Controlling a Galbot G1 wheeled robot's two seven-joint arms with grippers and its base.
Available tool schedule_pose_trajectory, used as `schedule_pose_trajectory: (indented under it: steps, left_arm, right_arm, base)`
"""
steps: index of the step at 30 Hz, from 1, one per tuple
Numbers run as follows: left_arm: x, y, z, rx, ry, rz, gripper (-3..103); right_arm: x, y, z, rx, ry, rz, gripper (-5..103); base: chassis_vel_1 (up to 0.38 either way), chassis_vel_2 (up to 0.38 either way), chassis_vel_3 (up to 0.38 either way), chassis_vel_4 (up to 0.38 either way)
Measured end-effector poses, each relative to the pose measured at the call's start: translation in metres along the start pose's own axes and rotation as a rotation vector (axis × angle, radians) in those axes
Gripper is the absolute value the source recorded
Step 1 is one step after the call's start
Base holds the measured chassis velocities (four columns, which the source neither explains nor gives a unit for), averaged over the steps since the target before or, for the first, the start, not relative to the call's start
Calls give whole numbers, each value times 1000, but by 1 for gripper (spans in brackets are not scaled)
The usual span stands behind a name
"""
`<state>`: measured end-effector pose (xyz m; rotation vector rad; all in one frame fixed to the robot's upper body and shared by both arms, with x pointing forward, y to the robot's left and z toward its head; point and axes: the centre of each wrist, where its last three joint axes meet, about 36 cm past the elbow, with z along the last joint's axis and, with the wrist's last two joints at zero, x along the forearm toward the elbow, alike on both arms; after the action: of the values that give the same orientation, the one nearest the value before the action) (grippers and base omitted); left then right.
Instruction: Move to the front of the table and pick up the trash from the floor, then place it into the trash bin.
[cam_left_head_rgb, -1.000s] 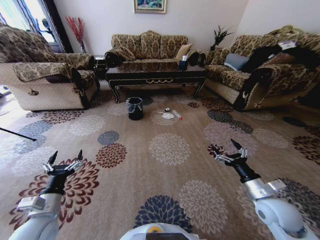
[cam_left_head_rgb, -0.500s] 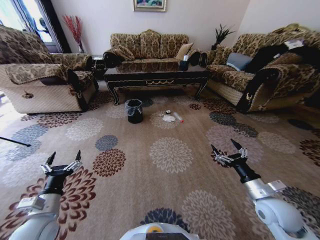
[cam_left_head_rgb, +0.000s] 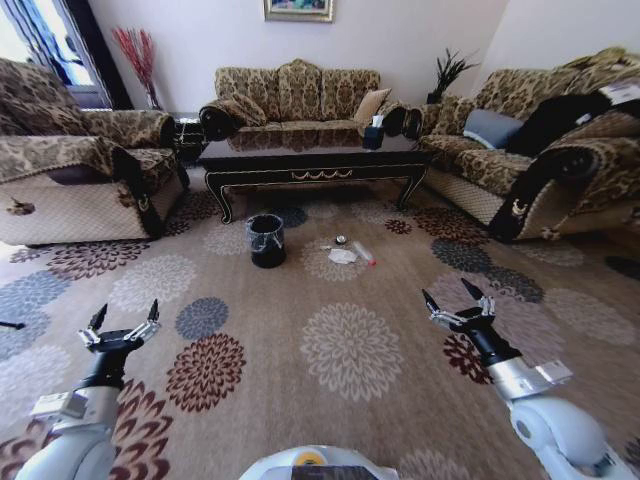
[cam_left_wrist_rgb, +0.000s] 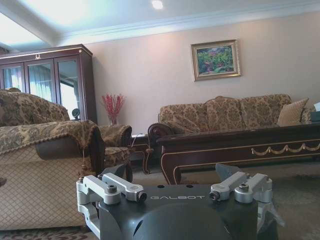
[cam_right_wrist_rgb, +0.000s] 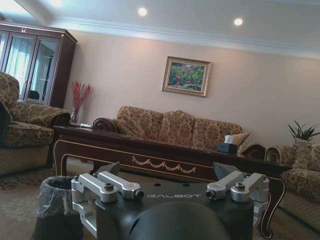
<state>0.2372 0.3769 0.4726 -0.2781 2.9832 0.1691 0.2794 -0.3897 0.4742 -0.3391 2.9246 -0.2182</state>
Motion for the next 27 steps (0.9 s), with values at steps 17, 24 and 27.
schedule_pose_trajectory:
  steps: [17, 24, 27]
  left_arm:
    - [2, 0, 1, -4, 7, -3, 100]
    - [2, 0, 2, -4, 11, -2, 100]
    - [2, 0, 3, -4, 14, -3, 100]
  right_arm:
    - [0, 1, -2, 0, -1, -6, 100]
    - [0, 2, -1, -1, 2, -6, 100]
    - [0, 3, 0, -3, 3, -5, 100]
  base:
    - [-331, 335, 331, -339]
    - [-337, 334, 340, -337]
    - [-329, 325, 337, -342]
